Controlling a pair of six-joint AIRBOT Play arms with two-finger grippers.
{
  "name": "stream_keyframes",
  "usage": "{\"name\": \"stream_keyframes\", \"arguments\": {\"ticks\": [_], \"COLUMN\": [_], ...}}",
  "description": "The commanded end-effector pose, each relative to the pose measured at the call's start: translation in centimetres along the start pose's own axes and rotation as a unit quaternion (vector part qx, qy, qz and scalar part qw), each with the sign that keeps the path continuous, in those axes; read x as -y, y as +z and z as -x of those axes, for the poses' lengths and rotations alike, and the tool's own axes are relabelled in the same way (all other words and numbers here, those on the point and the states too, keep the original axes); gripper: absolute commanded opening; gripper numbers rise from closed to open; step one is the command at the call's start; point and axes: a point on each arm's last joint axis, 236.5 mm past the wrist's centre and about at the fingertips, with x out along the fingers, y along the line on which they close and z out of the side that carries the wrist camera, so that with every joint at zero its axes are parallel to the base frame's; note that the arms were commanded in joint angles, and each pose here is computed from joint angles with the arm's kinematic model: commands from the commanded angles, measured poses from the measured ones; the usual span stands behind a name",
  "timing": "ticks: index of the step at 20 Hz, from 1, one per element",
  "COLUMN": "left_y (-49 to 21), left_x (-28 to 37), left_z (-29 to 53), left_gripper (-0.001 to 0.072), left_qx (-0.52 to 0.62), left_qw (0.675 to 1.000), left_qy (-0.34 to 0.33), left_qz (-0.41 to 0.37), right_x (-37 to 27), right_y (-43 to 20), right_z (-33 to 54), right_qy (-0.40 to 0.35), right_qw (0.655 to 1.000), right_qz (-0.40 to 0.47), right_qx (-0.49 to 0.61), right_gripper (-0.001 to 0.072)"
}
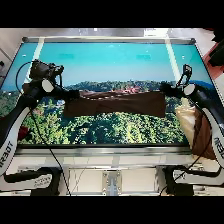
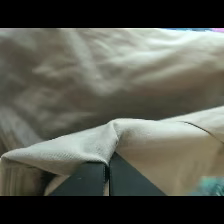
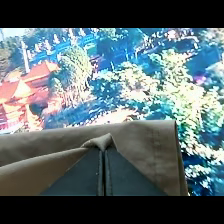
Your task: Fold the shirts.
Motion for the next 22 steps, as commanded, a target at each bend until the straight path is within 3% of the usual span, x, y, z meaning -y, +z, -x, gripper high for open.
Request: {"name": "stream_keyframes", "arguments": {"ticks": [1, 8, 9, 11, 12, 14, 15, 17, 20, 22], "left_y": [0.3, 1.5, 2.2, 4.6, 6.0, 9.7, 11.3, 14.2, 17.0, 17.4], "left_x": [-1.0, -0.5, -0.2, 0.3, 0.7, 1.7, 2.2, 3.6, 5.4, 6.0], "left_z": [-2.8, -3.4, -3.1, -1.6, -0.5, 2.8, 4.4, 6.9, 9.3, 9.9], "left_gripper": [0.0014, 0.0030, 0.0107, 0.0640, 0.0690, 0.0690, 0.0690, 0.0691, 0.0690, 0.0690], "left_qx": [0.003, 0.027, 0.036, 0.060, 0.078, 0.131, 0.157, 0.200, 0.252, 0.258], "left_qw": [1.000, 0.999, 0.999, 0.998, 0.997, 0.991, 0.987, 0.979, 0.964, 0.961], "left_qy": [0.012, -0.003, -0.006, -0.011, -0.014, -0.021, -0.026, -0.046, -0.085, -0.096], "left_qz": [0.000, 0.021, 0.021, 0.015, 0.012, 0.003, 0.000, 0.006, 0.023, 0.017], "right_x": [1.0, 1.6, 1.2, 0.9, 0.9, 1.3, 1.8, 2.8, 3.5, 3.5], "right_y": [-1.8, -3.7, -3.5, -2.1, -1.0, 1.5, 2.8, 2.8, -0.2, -0.9], "right_z": [-4.1, -5.4, -5.0, -3.1, -1.6, 1.9, 3.4, 4.2, 2.8, 1.9], "right_qy": [-0.005, -0.011, -0.007, -0.014, -0.024, -0.055, -0.074, -0.078, -0.001, 0.059], "right_qw": [0.999, 0.997, 0.997, 0.995, 0.993, 0.989, 0.986, 0.988, 0.988, 0.984], "right_qz": [-0.020, -0.019, -0.004, 0.043, 0.066, 0.114, 0.132, 0.111, 0.042, -0.013], "right_qx": [-0.036, -0.075, -0.083, -0.091, -0.092, -0.083, -0.069, -0.080, -0.148, -0.168], "right_gripper": [0.0025, 0.0035, 0.0103, 0.0405, 0.0443, 0.0446, 0.0483, 0.0501, 0.0503, 0.0558]}}
